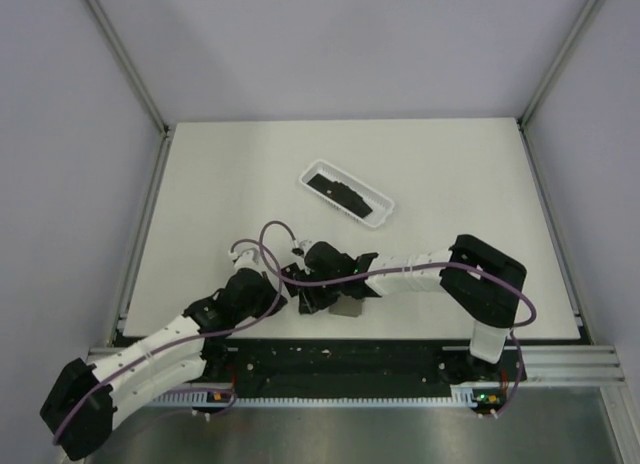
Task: Put the credit cards into the card holder
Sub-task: Move the credit card to the corner of the board.
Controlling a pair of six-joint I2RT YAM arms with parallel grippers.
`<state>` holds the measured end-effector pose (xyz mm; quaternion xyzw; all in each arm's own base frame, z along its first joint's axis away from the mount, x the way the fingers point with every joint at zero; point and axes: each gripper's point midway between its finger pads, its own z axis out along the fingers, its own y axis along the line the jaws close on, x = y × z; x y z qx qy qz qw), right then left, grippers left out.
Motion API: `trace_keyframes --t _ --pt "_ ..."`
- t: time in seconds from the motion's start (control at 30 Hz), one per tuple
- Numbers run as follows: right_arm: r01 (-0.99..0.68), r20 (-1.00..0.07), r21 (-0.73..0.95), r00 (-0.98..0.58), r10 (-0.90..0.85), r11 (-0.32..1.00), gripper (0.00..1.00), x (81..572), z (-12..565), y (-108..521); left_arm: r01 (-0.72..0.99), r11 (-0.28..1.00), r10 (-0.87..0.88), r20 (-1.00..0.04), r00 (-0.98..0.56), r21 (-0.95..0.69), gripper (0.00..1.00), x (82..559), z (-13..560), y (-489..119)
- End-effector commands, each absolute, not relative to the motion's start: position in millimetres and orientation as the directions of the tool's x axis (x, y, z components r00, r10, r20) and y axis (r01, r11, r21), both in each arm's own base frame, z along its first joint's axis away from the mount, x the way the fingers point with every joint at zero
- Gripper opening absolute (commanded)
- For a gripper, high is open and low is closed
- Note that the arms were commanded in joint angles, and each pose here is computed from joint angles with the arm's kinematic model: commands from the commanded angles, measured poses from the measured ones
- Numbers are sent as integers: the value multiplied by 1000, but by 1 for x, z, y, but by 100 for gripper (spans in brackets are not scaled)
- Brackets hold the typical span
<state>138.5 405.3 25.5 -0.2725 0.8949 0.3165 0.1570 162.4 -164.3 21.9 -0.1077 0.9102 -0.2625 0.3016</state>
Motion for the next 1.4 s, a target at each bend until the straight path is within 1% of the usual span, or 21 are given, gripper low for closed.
trace_keyframes --t 0.0,0.1,0.17,0.3,0.53,0.67,0.93,1.13,1.37 --pt "-542 -499 399 -805 -321 740 37 153 35 386 -63 848 -388 -535 -750 -527 0 172 37 -157" --pt "-542 -549 354 -780 -300 762 42 167 49 382 -64 854 -403 -578 -710 -517 0 185 54 -155" --pt "-528 -559 351 -781 -279 774 43 181 53 380 -74 858 -412 -596 -689 -507 0 193 56 -154" --pt "-510 -562 357 -786 -256 783 43 207 54 383 -98 869 -412 -598 -687 -485 0 201 51 -156" --pt "-551 -527 396 -791 -310 735 42 222 42 409 -119 882 -400 -591 -701 -456 0 209 37 -160" --pt "-561 -491 430 -803 -338 708 41 215 33 417 -117 886 -389 -583 -713 -448 0 209 29 -161" --pt "-548 -440 501 -828 -348 670 39 191 18 414 -90 890 -352 -548 -759 -448 0 199 20 -166" --pt "-551 -426 517 -829 -362 655 38 170 14 412 -75 871 -346 -499 -794 -485 0 183 11 -171" --pt "-538 -425 517 -836 -346 666 38 152 15 409 -44 838 -339 -455 -824 -544 0 159 7 -176"
